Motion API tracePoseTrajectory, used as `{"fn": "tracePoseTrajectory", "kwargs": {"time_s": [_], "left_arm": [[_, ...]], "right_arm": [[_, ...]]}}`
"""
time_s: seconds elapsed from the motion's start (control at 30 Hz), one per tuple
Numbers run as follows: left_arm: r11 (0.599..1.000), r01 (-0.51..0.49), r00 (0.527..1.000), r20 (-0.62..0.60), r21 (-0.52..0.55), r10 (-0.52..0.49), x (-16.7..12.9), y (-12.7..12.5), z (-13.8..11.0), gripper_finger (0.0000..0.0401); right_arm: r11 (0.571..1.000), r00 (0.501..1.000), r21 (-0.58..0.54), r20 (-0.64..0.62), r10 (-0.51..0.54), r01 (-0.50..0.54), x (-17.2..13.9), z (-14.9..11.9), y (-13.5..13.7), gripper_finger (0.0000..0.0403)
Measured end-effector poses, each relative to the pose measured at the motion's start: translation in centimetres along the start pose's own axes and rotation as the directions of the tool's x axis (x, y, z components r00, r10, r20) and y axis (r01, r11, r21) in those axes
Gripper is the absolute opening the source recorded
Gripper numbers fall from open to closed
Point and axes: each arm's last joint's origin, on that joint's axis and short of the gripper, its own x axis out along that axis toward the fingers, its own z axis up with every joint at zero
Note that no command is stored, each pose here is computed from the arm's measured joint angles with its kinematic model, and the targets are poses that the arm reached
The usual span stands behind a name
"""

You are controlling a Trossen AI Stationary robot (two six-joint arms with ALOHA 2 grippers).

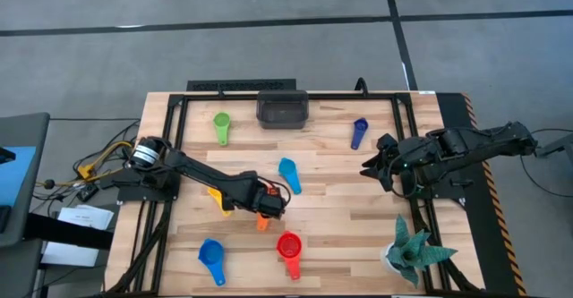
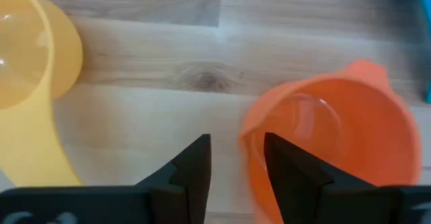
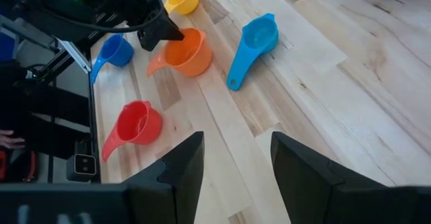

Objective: Nest measuring cups in basket
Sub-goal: Stack the red measuring cup on top of the orange measuring cup

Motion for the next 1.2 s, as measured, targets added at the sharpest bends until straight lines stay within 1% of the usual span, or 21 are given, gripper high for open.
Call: {"fn": "tracePoseTrajectory", "kwargs": {"time_s": [0.17, 0.3, 0.37, 0.43, 0.57, 0.73, 0.8, 0.9, 1.07, 1.17, 1.2], "left_arm": [[1.000, 0.001, 1.000, -0.003, 0.019, 0.000, -0.6, 0.1, 0.3, 0.0126], [0.999, 0.019, 1.000, -0.009, 0.026, -0.019, -2.3, 0.6, 1.0, 0.0126], [0.998, 0.055, 0.998, -0.007, 0.022, -0.055, -3.7, 0.9, 1.1, 0.0126], [0.993, 0.121, 0.993, 0.015, -0.013, -0.121, -5.1, 1.2, 0.9, 0.0126], [0.963, 0.251, 0.967, 0.058, -0.099, -0.246, -7.1, 2.0, -0.8, 0.0126], [0.923, 0.365, 0.930, 0.008, -0.120, -0.366, -7.7, 2.3, -4.2, 0.0126], [0.916, 0.385, 0.921, -0.016, -0.113, -0.389, -7.4, 2.2, -5.4, 0.0126], [0.902, 0.419, 0.904, -0.044, -0.108, -0.425, -7.4, 2.2, -6.6, 0.0126], [0.874, 0.480, 0.874, -0.045, -0.080, -0.484, -7.5, 2.4, -8.1, 0.0126], [0.830, 0.553, 0.826, -0.078, -0.078, -0.558, -7.7, 2.1, -9.6, 0.0126], [0.828, 0.558, 0.824, -0.081, -0.059, -0.561, -7.6, 2.2, -10.1, 0.0126]], "right_arm": [[1.000, 1.000, 0.010, 0.004, 0.006, -0.006, 0.0, 0.0, 0.0, 0.0194], [1.000, 1.000, 0.013, -0.007, 0.019, -0.019, 0.0, 0.0, 0.1, 0.0197], [1.000, 1.000, 0.012, -0.013, 0.025, -0.025, 0.0, 0.0, 0.1, 0.0198], [1.000, 1.000, 0.004, -0.014, 0.026, -0.026, 0.0, 0.0, 0.1, 0.0198], [1.000, 1.000, -0.005, -0.012, 0.029, -0.029, 0.0, 0.0, 0.1, 0.0196], [0.998, 0.998, 0.000, 0.021, 0.058, -0.058, 0.0, 0.3, 0.4, 0.0202], [0.996, 0.995, 0.006, 0.034, 0.089, -0.089, -0.1, 0.5, 0.7, 0.0203], [0.991, 0.990, 0.030, 0.054, 0.126, -0.128, -0.1, 0.7, 1.1, 0.0202], [0.985, 0.983, 0.072, 0.105, 0.151, -0.159, 0.4, 1.0, 2.0, 0.0191], [0.977, 0.979, 0.107, 0.113, 0.171, -0.183, 1.0, 0.9, 2.8, 0.0186], [0.976, 0.978, 0.109, 0.110, 0.179, -0.191, 1.2, 0.9, 3.0, 0.0186]]}}
